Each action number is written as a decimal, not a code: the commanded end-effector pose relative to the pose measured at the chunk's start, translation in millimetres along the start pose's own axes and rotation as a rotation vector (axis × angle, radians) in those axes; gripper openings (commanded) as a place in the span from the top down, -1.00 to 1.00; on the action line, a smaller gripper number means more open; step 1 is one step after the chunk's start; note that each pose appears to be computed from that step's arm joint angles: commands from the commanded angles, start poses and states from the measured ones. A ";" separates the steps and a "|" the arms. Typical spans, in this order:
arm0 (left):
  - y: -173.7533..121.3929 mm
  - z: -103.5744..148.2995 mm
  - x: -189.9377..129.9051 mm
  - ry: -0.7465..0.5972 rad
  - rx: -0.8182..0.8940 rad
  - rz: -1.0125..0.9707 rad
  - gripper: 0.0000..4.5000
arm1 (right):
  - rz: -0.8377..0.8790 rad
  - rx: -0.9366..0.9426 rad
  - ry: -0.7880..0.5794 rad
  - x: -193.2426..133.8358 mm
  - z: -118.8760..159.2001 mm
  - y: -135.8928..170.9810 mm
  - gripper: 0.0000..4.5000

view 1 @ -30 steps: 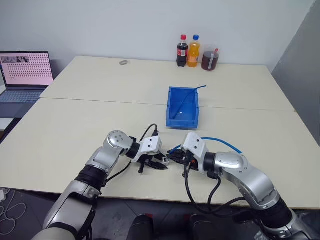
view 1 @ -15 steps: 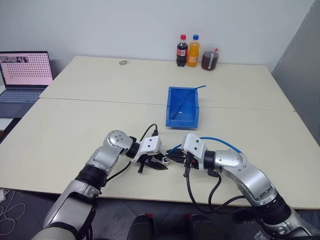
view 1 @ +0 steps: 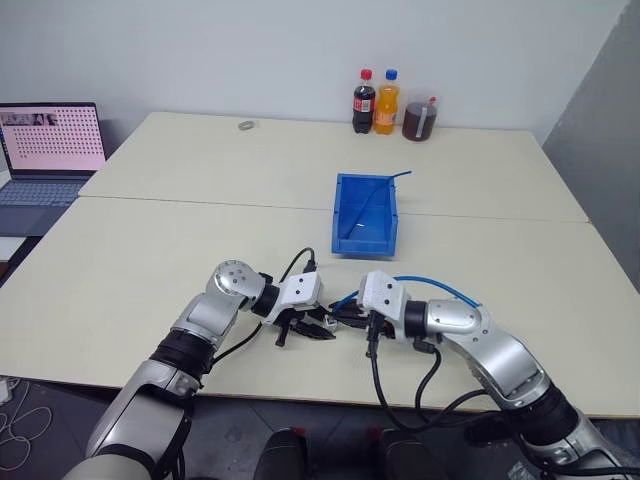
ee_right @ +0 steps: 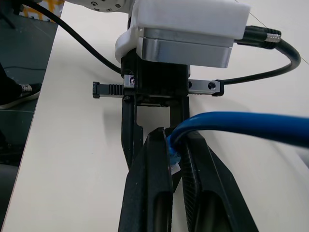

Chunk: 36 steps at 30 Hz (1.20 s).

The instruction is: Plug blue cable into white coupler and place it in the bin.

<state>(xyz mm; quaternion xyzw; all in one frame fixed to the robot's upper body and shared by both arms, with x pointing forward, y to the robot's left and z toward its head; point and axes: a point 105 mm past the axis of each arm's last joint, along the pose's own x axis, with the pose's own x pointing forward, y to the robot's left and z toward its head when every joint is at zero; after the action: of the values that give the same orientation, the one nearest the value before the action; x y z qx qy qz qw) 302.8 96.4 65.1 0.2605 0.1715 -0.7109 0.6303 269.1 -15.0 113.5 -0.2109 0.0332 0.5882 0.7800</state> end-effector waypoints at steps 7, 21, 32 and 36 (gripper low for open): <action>-11.8 -14.9 12.2 0.054 -0.038 -0.073 0.57 | 0.177 -0.014 0.033 -0.5 -13.8 4.9 1.00; -13.9 -15.8 11.1 0.059 -0.034 -0.078 0.57 | 0.279 -0.006 0.046 0.2 -22.1 -3.6 1.00; -15.8 -15.3 12.0 0.058 -0.024 -0.087 0.57 | 0.336 -0.013 0.086 12.2 -31.2 -2.6 1.00; -15.7 -15.1 12.2 0.056 -0.023 -0.087 0.57 | 0.353 -0.013 0.108 13.0 -37.6 1.4 1.00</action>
<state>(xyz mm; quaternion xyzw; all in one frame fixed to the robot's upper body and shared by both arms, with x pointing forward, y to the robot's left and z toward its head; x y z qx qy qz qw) 301.9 98.3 64.4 0.2670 0.1706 -0.7120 0.6266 287.4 -16.1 103.2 -0.2282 0.0562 0.6942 0.6803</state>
